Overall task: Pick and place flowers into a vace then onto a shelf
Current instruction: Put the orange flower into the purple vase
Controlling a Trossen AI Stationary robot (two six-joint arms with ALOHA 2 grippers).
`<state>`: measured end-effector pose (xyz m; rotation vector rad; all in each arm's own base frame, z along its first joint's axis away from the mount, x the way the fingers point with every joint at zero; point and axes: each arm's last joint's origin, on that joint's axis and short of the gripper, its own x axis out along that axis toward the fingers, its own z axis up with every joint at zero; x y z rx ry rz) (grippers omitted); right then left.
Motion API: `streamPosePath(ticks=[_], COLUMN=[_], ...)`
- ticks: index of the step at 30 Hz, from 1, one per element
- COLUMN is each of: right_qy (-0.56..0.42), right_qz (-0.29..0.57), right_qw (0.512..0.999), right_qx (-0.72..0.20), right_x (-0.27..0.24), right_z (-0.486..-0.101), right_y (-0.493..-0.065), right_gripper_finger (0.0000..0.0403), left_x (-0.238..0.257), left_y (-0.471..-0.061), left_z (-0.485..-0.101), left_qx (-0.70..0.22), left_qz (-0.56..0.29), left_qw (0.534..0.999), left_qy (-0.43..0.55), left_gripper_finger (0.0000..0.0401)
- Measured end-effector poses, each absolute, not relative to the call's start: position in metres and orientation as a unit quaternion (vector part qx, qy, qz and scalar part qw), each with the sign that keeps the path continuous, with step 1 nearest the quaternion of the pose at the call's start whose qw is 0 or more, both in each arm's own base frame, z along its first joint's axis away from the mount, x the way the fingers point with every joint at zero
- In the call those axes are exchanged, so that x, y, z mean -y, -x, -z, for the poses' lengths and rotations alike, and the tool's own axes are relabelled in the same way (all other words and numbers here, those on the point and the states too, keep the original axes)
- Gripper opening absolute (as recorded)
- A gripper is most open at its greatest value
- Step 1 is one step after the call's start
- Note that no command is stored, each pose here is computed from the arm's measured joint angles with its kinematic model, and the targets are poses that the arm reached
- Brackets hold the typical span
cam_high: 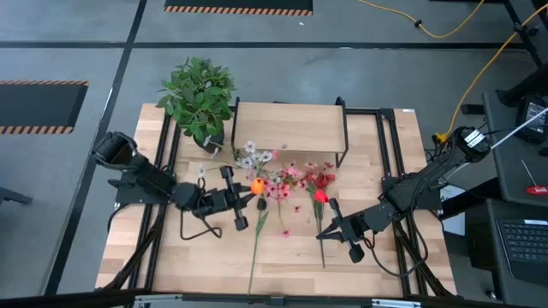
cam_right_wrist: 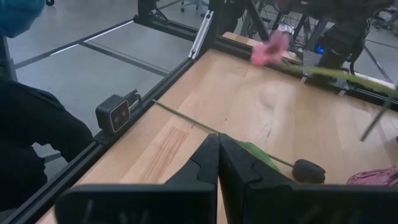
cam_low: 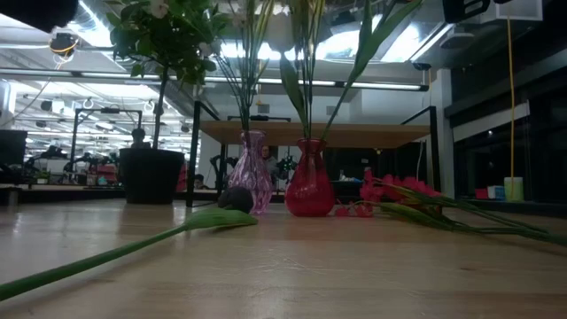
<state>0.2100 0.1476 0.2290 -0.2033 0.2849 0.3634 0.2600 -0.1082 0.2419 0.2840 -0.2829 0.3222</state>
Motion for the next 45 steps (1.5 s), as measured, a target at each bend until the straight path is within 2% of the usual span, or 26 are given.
streamPosePath(ticks=[7,13,30,36,41,45], right_qy=[0.1,0.099,0.071,0.07,0.069,0.069], right_qz=[-0.18,-0.179,-0.173,-0.173,-0.173,-0.174], right_qw=[0.969,0.969,0.969,0.969,0.969,0.969], right_qx=[-0.141,-0.141,-0.164,-0.164,-0.162,-0.161], right_x=[-0.148,-0.148,-0.147,-0.147,-0.147,-0.147], right_z=[-0.229,-0.229,-0.226,-0.226,-0.226,-0.226], right_y=[-0.21,-0.21,-0.209,-0.209,-0.209,-0.209], right_gripper_finger=[0.0007,0.0007,0.0007,0.0007,0.0007,0.0007], left_x=[0.093,0.101,0.135,0.127,0.106,0.097], left_y=[-0.267,-0.263,-0.243,-0.242,-0.235,-0.24], left_z=[-0.244,-0.248,-0.249,-0.247,-0.226,-0.23], left_qx=[0.164,0.194,0.169,0.176,0.19,0.209], left_qz=[-0.141,-0.103,-0.128,-0.144,-0.108,-0.095], left_qw=[0.965,0.96,0.955,0.951,0.961,0.958], left_qy=[-0.151,-0.174,-0.205,-0.208,-0.168,-0.171], left_gripper_finger=[0.0003,0.0003,0.0003,0.0003,0.0003,0.0003])
